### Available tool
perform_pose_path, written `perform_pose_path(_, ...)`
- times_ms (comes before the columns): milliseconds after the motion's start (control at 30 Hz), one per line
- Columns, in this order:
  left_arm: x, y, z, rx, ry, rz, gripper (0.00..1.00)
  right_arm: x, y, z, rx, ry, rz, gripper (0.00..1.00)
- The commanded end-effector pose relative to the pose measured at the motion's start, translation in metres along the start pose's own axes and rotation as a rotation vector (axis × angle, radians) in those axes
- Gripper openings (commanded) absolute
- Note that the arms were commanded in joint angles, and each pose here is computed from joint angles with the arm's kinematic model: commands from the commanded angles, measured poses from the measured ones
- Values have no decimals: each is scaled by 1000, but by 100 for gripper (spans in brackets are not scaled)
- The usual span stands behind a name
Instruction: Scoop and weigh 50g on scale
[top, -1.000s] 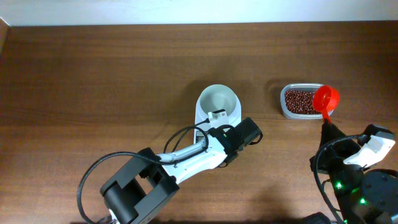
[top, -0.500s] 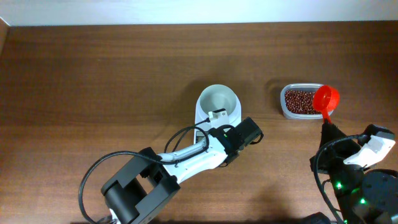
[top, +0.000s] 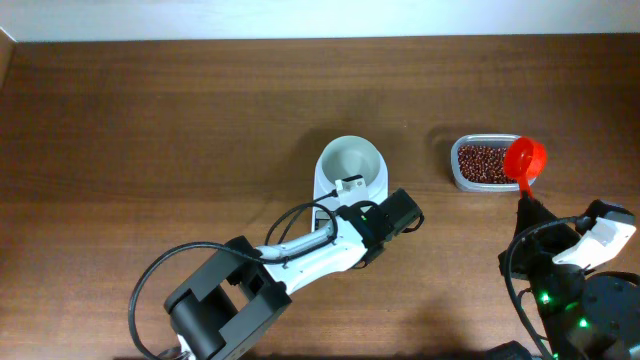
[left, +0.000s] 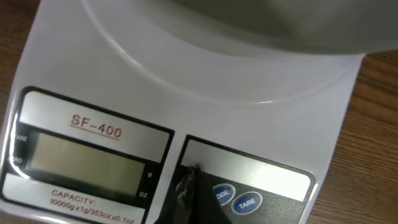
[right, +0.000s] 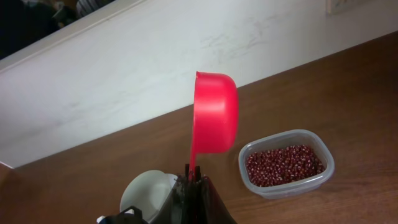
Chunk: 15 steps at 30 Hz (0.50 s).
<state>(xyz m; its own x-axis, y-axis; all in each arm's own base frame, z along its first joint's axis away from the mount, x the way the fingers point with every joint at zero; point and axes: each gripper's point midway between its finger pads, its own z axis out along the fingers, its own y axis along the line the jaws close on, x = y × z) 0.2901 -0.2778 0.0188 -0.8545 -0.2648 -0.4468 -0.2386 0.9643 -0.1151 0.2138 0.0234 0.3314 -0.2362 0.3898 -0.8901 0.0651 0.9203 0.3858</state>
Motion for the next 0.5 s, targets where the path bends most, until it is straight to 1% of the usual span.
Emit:
perform_pose_path(0, 11, 19, 16, -80, 35, -19, 0, -8, -1, -4, 9, -23, 6, 4)
perform_pose_path(133, 25, 14, 15, -49, 120, -17, 0, -9, -1, -4, 9, -24, 7, 4)
perform_pose_path(200, 26, 13, 12, -42, 131, -17, 0, -9, -1, -4, 9, -23, 7, 4)
perform_pose_path(333, 16, 11, -10, -22, 122, -22, 0, -9, -1, -4, 9, -23, 7, 4)
perform_pose_path(467, -8, 7, -59, 44, 93, 73, 0, -9, -1, -4, 9, -25, 7, 4)
